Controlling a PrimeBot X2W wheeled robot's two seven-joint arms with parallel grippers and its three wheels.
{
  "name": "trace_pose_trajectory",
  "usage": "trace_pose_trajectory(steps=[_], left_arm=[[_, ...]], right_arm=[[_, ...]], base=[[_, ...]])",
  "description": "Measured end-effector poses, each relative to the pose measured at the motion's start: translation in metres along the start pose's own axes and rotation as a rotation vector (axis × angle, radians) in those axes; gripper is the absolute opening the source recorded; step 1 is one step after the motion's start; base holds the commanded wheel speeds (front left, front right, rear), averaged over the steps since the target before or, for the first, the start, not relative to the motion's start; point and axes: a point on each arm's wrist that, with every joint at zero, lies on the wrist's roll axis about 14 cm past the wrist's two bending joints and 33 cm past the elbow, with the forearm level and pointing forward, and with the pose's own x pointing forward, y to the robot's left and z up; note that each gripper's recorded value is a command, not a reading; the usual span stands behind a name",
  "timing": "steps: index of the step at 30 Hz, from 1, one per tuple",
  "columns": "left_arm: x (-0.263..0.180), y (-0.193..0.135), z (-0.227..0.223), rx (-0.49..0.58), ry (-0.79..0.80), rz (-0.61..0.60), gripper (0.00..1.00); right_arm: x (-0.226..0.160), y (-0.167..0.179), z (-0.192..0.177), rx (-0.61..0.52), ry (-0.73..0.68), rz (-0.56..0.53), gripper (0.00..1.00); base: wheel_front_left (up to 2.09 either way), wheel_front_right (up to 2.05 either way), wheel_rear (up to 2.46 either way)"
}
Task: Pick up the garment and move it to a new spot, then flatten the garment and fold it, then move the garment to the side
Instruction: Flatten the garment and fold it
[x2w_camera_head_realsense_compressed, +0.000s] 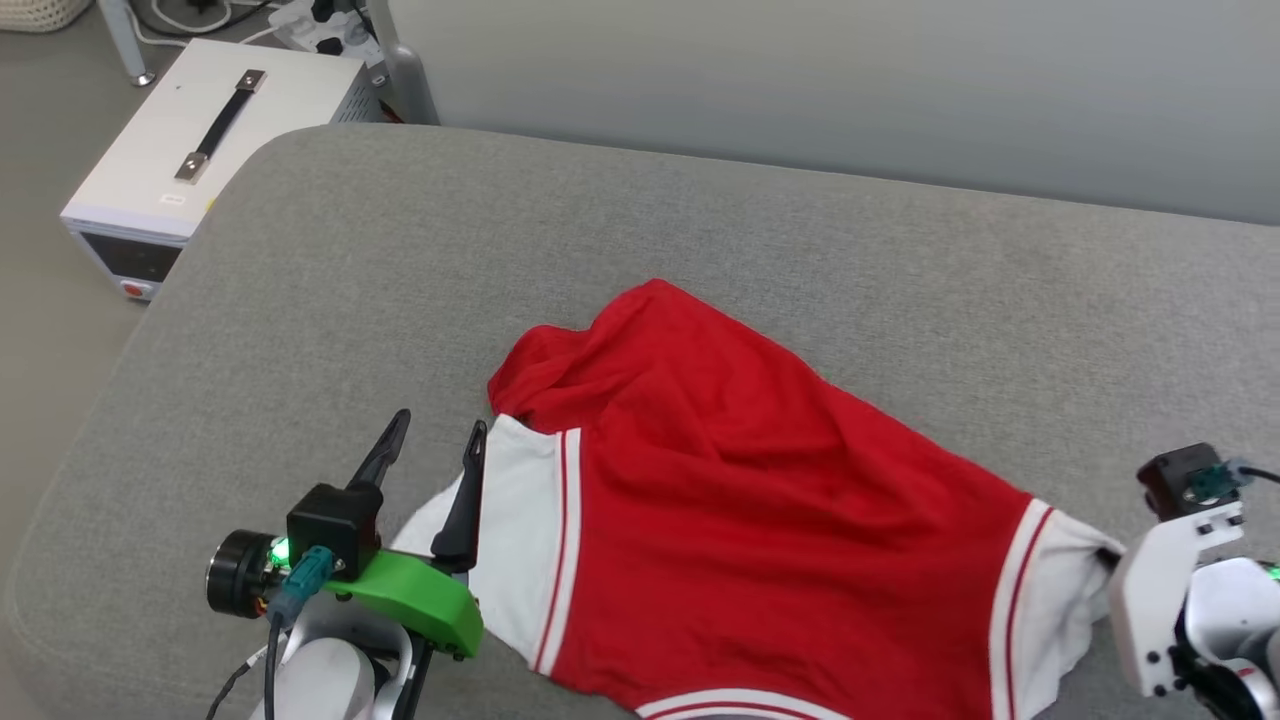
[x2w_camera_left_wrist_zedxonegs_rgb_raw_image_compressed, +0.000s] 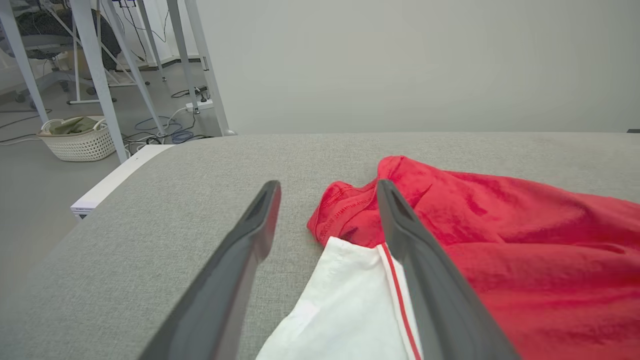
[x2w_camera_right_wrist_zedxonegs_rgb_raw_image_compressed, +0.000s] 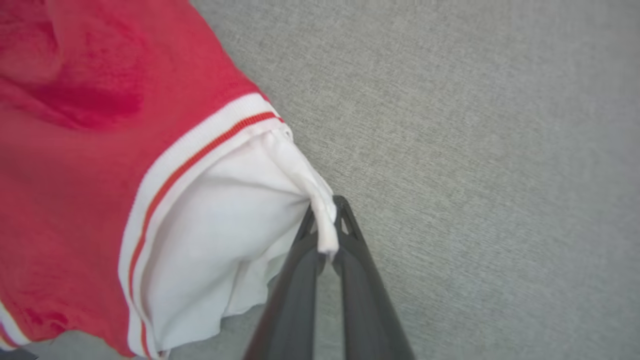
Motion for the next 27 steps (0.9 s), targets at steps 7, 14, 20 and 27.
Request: trace_pose_trajectory(steps=[7,14,20,27], left_arm=[[0.011,-0.021,-0.002,-0.02,-0.002,-0.057,1.0],[0.028,-0.029,-0.012,-0.018,0.023,-0.083,1.0],[0.036,-0.032,-0.027,-0.029,0.063,-0.093,1.0],[0.035,-0.025,-0.031,-0.024,0.075,-0.072,1.0]], right_arm=[[-0.034,-0.078,0.001,-0.065,0.004,-0.188,0.0],[-0.041,-0.145,-0.004,-0.156,0.077,-0.32,0.0],[-0.02,-0.172,-0.015,-0.182,0.112,-0.36,0.71],[-0.004,-0.181,-0.01,-0.162,0.074,-0.38,1.0]], base=[[0.0,0.0,0.0],[0.0,0.0,0.0],[0.0,0.0,0.0],[0.0,0.0,0.0]])
